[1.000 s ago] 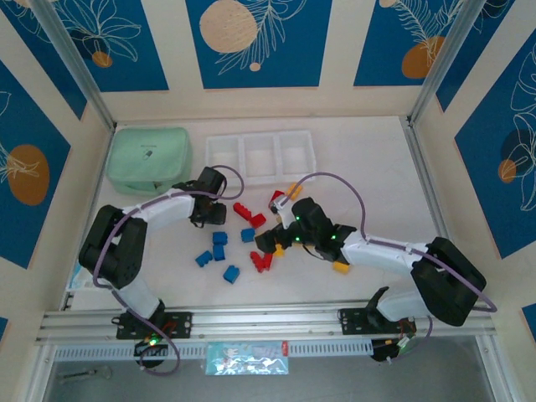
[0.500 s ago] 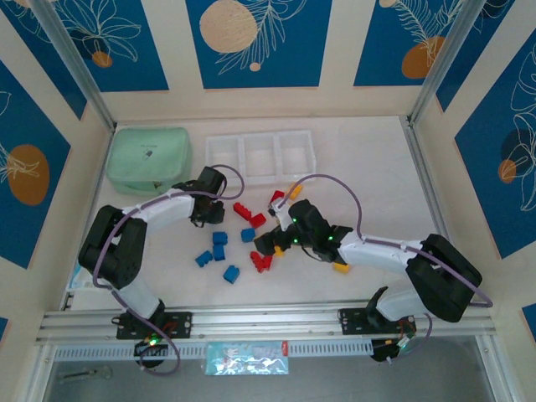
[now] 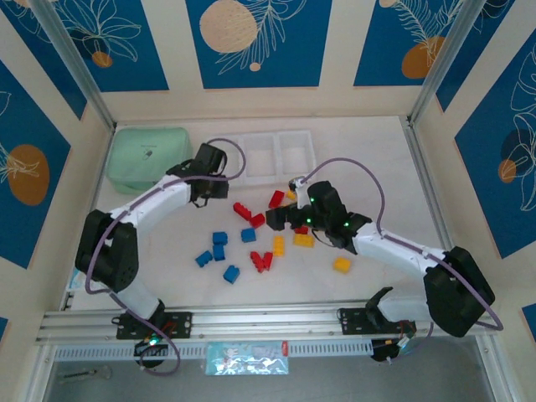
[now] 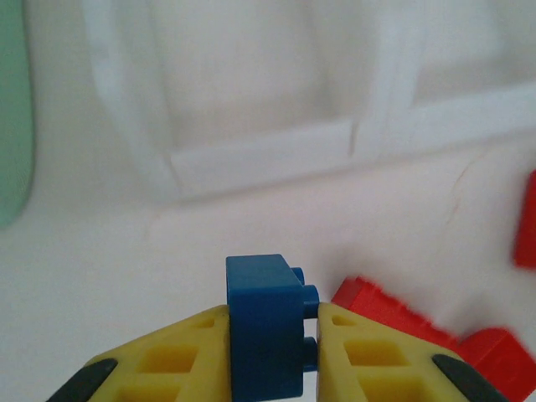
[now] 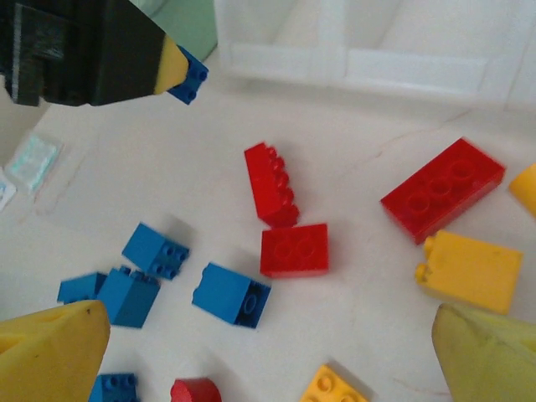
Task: Sort the legos into containers by color
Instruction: Place the lego in the container.
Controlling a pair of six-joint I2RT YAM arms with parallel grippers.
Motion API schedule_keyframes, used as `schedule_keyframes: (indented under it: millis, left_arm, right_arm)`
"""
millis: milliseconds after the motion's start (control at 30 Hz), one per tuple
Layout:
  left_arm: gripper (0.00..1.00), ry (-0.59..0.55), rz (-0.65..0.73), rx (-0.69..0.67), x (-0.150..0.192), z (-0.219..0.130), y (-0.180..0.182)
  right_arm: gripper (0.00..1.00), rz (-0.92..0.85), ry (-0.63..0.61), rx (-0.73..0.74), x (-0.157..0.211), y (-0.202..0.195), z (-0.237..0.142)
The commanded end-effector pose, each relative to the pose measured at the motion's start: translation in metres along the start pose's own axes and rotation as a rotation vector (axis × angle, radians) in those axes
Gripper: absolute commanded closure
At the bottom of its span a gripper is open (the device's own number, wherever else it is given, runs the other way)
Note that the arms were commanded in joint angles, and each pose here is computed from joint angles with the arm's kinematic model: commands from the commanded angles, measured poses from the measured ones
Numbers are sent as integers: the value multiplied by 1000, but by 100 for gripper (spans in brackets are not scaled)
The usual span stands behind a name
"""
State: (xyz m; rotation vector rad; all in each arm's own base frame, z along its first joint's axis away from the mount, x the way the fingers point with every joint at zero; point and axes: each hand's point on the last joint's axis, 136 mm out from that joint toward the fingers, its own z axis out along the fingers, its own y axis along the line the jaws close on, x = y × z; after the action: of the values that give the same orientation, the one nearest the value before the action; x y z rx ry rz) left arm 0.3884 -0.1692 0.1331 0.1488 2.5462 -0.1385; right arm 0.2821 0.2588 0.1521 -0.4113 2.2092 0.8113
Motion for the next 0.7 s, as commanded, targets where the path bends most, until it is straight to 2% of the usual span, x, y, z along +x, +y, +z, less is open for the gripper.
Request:
schedule_keyframes:
  millis: [0, 233, 467, 567, 667]
  left_arm:
    - [74, -52, -13, -26, -34, 7, 1]
    - [74, -104, -44, -97, -79, 38, 6]
    - [71, -71, -59, -151, -89, 68, 17]
    - [58, -65, -58, -111, -89, 69, 11]
    - [53, -67, -58, -78, -91, 64, 6]
  right_arm:
    - [1, 52, 1, -12, -14, 5, -8]
    - [1, 101, 6, -13, -25, 4, -7]
    - [1, 110, 13, -28, -26, 8, -10]
    - [1, 103, 13, -37, -27, 10, -14]
    - [1, 98, 19, -40, -26, 12, -18]
